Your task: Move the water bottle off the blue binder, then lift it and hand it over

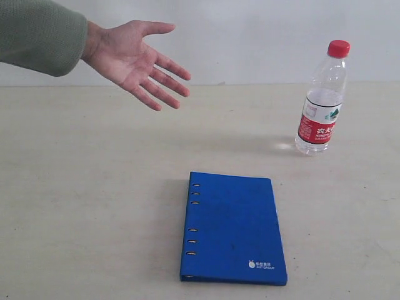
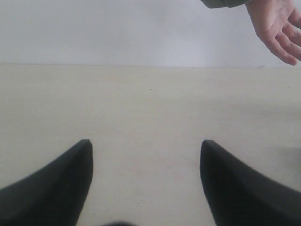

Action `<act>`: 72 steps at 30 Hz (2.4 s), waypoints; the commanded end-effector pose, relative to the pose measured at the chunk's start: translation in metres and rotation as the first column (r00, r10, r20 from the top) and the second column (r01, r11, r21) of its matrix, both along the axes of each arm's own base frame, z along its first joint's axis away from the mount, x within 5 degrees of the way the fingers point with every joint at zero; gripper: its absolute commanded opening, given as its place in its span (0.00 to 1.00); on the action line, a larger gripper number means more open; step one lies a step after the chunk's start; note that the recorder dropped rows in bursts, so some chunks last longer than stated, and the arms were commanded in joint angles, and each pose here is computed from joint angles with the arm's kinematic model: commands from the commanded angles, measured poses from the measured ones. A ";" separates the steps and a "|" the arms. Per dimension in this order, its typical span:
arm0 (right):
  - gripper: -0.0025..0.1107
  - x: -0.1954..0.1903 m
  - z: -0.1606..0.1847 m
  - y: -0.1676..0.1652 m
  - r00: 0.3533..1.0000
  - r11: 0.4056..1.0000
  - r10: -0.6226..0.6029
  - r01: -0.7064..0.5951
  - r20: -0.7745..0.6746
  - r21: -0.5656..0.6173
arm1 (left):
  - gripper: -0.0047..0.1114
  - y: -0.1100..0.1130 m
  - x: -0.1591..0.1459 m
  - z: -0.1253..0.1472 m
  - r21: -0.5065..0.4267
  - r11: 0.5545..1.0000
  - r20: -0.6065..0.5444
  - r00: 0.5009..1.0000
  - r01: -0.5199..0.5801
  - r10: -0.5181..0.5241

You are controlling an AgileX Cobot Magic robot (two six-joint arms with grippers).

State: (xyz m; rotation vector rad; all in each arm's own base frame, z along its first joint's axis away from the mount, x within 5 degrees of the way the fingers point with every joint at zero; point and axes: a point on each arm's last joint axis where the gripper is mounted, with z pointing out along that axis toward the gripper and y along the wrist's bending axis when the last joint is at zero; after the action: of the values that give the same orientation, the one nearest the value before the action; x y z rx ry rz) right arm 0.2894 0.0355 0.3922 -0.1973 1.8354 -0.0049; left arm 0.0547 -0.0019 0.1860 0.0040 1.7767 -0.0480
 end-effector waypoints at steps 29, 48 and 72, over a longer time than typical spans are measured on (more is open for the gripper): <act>0.02 -0.140 -0.164 0.053 0.844 0.946 0.321 -0.262 -0.430 0.192 | 0.57 0.001 0.000 0.002 0.055 0.999 0.016 1.000 -0.001 0.000; 0.02 -0.100 -0.217 0.071 0.789 0.967 0.252 -0.217 -0.560 0.131 | 0.57 -0.017 -0.005 0.077 -0.085 0.960 0.694 0.707 0.268 -0.136; 0.02 -0.096 -0.213 0.073 0.792 0.964 0.262 -0.236 -0.552 0.118 | 0.08 -0.050 0.106 0.049 -0.252 0.855 -0.084 0.870 0.454 -0.487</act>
State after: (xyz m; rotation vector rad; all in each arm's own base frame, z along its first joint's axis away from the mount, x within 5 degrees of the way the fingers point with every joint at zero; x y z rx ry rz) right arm 0.1914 0.1076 0.1786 -0.4385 2.3911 0.3142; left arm 0.1448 -0.0524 0.2460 0.3014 1.7612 -0.6137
